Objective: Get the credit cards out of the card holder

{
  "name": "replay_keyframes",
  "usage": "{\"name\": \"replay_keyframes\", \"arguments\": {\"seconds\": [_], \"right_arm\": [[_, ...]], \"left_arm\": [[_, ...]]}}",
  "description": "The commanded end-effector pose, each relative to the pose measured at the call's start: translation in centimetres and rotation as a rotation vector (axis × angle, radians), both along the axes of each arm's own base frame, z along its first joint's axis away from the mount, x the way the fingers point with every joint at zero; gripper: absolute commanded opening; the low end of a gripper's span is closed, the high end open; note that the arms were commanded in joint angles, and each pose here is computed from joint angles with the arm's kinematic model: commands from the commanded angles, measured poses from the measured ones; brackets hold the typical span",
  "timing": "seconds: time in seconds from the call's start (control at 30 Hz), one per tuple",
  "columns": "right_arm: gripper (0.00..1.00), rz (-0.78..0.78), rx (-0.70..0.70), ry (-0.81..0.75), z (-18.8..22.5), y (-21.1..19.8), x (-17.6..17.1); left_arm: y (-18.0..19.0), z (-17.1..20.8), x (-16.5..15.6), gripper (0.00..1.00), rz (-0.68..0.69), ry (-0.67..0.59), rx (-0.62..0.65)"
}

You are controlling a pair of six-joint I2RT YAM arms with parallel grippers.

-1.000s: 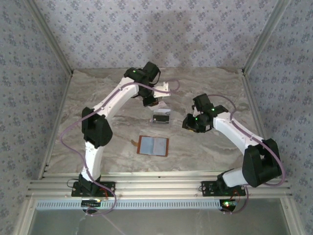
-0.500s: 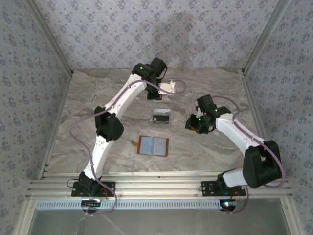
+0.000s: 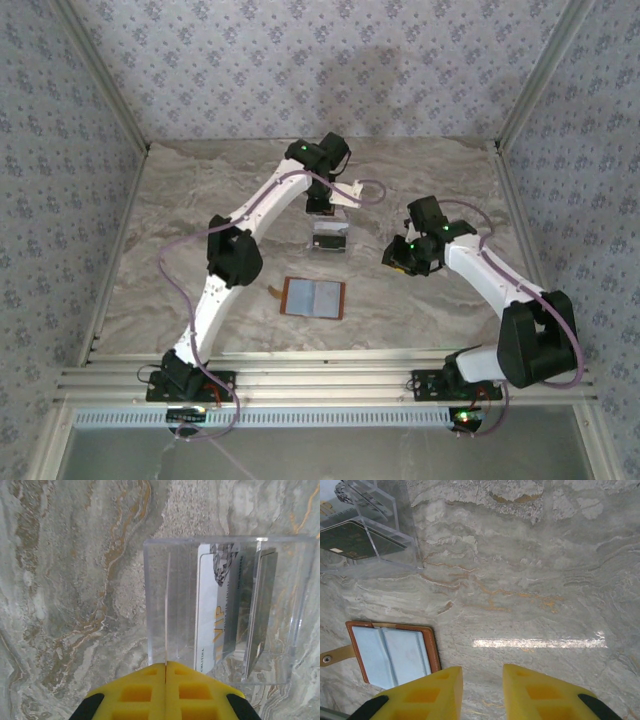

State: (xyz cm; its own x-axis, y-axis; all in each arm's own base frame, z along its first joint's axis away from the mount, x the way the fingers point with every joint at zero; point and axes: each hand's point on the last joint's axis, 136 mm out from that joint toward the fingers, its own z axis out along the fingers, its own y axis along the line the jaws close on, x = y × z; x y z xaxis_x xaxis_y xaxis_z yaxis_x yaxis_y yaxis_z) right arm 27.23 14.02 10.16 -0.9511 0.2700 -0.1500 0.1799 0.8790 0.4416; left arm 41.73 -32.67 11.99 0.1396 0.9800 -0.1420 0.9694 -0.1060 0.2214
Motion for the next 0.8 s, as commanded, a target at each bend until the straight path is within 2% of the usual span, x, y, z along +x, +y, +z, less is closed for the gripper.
{"name": "replay_keyframes", "arguments": {"seconds": [0.0, 0.13, 0.43, 0.77], "right_arm": [[0.28, 0.015, 0.004, -0.005, 0.3, -0.2, -0.4], [0.28, 0.009, 0.001, -0.010, 0.5, -0.5, -0.4], [0.28, 0.002, 0.003, -0.022, 1.1, -0.7, -0.3], [0.28, 0.003, 0.006, -0.052, 1.5, -0.3, 0.3]], "left_arm": [[0.9, -0.7, -0.4, 0.00, -0.019, 0.014, 0.057], [1.1, -1.4, 0.2, 0.03, -0.019, -0.003, 0.079], [-0.1, 0.9, 2.2, 0.26, -0.016, -0.117, 0.022], [-1.4, 4.4, 2.9, 0.28, 0.071, -0.172, -0.106]]}}
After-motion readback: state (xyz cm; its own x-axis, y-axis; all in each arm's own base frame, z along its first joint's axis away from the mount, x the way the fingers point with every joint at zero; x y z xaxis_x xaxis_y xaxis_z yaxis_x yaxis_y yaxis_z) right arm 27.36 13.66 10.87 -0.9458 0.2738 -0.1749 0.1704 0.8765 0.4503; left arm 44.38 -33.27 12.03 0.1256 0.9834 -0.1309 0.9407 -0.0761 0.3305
